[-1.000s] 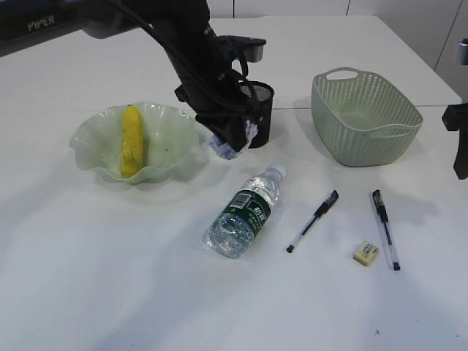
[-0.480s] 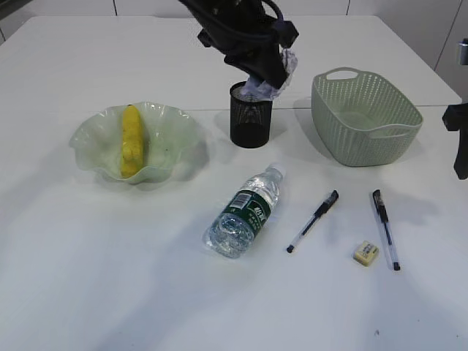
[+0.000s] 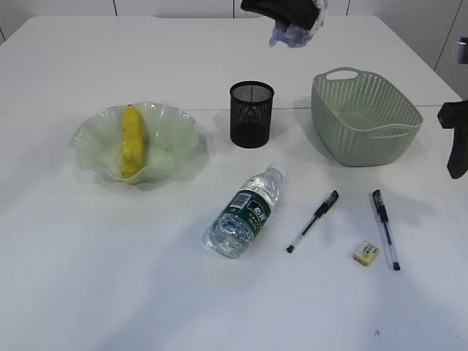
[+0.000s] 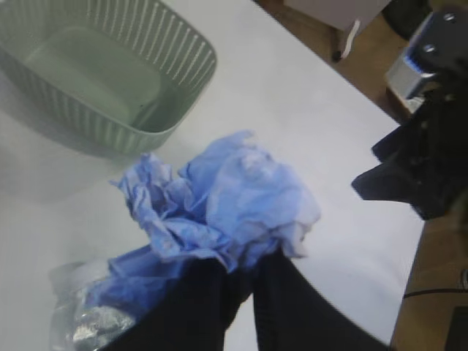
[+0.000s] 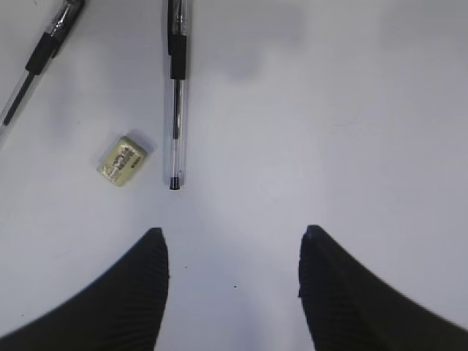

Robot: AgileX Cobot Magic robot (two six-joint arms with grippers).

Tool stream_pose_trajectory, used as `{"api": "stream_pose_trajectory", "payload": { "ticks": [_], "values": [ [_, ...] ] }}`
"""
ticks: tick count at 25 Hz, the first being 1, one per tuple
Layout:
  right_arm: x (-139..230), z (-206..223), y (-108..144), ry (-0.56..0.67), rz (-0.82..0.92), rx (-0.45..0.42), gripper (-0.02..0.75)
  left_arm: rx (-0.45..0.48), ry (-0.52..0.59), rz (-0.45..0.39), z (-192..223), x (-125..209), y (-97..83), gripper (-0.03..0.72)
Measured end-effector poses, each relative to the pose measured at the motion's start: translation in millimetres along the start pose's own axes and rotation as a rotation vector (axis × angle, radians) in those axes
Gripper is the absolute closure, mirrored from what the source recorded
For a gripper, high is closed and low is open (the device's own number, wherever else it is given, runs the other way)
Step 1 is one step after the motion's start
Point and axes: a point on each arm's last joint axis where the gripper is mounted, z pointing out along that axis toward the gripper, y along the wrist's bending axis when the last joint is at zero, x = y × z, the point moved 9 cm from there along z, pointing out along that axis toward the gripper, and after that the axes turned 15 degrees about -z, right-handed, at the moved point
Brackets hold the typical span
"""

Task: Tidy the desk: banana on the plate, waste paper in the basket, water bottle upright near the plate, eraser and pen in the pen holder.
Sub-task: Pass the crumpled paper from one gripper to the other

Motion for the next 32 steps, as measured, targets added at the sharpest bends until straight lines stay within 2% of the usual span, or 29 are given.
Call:
{"api": "stream_pose_trajectory", "payload": {
  "ticks": [4, 8, 21, 32],
  "values": [
    [-1, 0, 4, -0.004, -0.003, -0.020, 0.309, 0.021, -0.027, 0.020, -17, -4, -14.9, 0.648],
    [-4, -1, 17, -0.022, -0.018, -0.092, 0.309, 0.026, -0.050, 0.035, -30, -8, -23.3, 0.648],
    [-16, -10, 55, -0.110, -0.129, -0.304, 0.309, 0.018, -0.058, 0.029, -36, -10, -17.7, 0.648],
    [-30, -18, 71, -0.217, -0.218, -0.388, 0.309, 0.018, -0.058, 0.030, -36, -10, -17.7, 0.648]
  ]
}}
